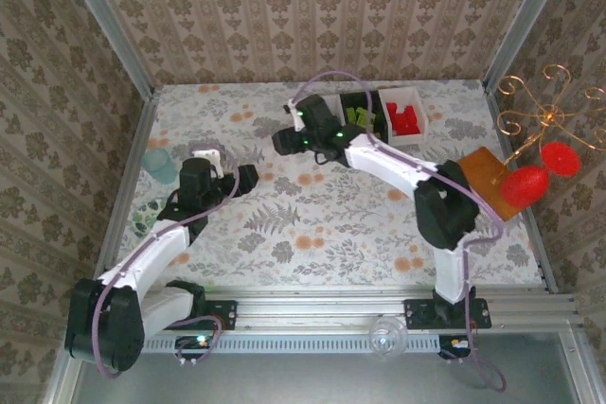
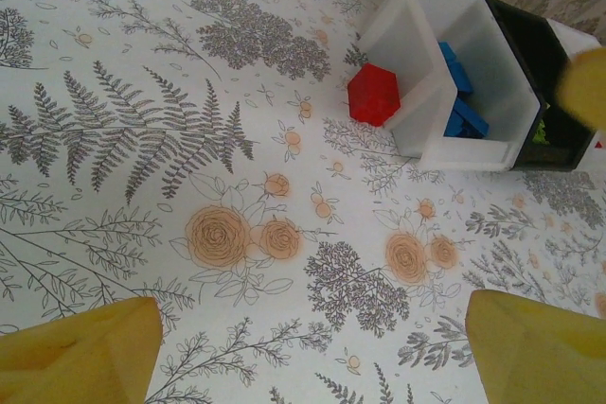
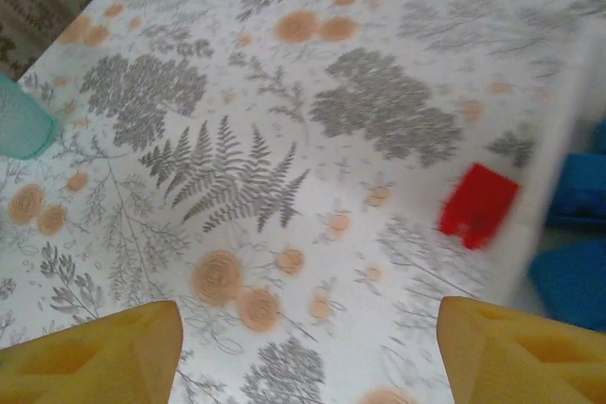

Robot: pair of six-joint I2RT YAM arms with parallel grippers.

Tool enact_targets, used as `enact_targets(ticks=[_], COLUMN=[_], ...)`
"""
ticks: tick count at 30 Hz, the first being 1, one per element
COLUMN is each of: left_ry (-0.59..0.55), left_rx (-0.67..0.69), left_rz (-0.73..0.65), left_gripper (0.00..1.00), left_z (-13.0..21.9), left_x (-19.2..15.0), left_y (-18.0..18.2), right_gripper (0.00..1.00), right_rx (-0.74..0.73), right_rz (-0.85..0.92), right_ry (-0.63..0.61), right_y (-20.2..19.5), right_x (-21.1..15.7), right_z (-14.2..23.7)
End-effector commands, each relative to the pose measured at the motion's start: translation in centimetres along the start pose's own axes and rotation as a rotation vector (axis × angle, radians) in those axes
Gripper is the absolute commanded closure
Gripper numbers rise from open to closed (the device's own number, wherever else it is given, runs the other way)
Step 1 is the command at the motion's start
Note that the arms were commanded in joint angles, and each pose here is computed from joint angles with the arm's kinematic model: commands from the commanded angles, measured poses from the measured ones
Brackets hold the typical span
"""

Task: Sort the legos into containers by color
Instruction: Move the container to the top-center of the table.

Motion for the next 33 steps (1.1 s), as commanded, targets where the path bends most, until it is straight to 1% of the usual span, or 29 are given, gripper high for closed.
enact_targets(ticks=[1, 6, 12, 20, 26, 33], left_ry=[-0.009, -0.013, -0.014, -0.025, -0.024, -0.025], left_rx=[-0.003, -0.015, -0.021, -0.014, -0.018, -0.025], left_rz=[-0.01, -0.007, -0.009, -0.013, -0.013, -0.015], left_gripper=[0.15, 0.15, 0.15, 0.15, 0.15, 0.15], left_z=[0.5, 0.7, 1.0, 1.3, 1.2, 1.4], left_x=[-0.1, -0.1, -0.1, 0.1, 0.1, 0.3], left_y=[0.0, -0.2, -0.3, -0.1, -0.2, -0.4], right_gripper=[0.29, 0.31, 0.32, 0.32, 0.3, 0.27], right_rx=[-0.026, -0.099, -0.161, -0.339, -0.376, -0.466], right_rz=[-0.041, -0.066, -0.124, -0.127, -0.097, -0.11], right_ry=[0.045, 0.058, 0.085, 0.108, 0.17, 0.182], right_y=[-0.8, -2.2, -4.8, -9.3, -9.1, -10.0], right_x=[-0.6, -0.7, -0.9, -0.8, -2.4, -3.6], right_z=[-3.2, -7.4, -10.2, -9.6, -10.3, -10.3])
Point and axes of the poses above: each hand's point on the last joint's axis, 136 mm out from that joint toward the fingers, its own z axis back along the fingers, its own y axis along the line the jaws close on, x = y × z, the point moved 1 cm from there along z, back along the fingers, and after that the axes turned 5 degrees about -z, right-handed, at the moved point
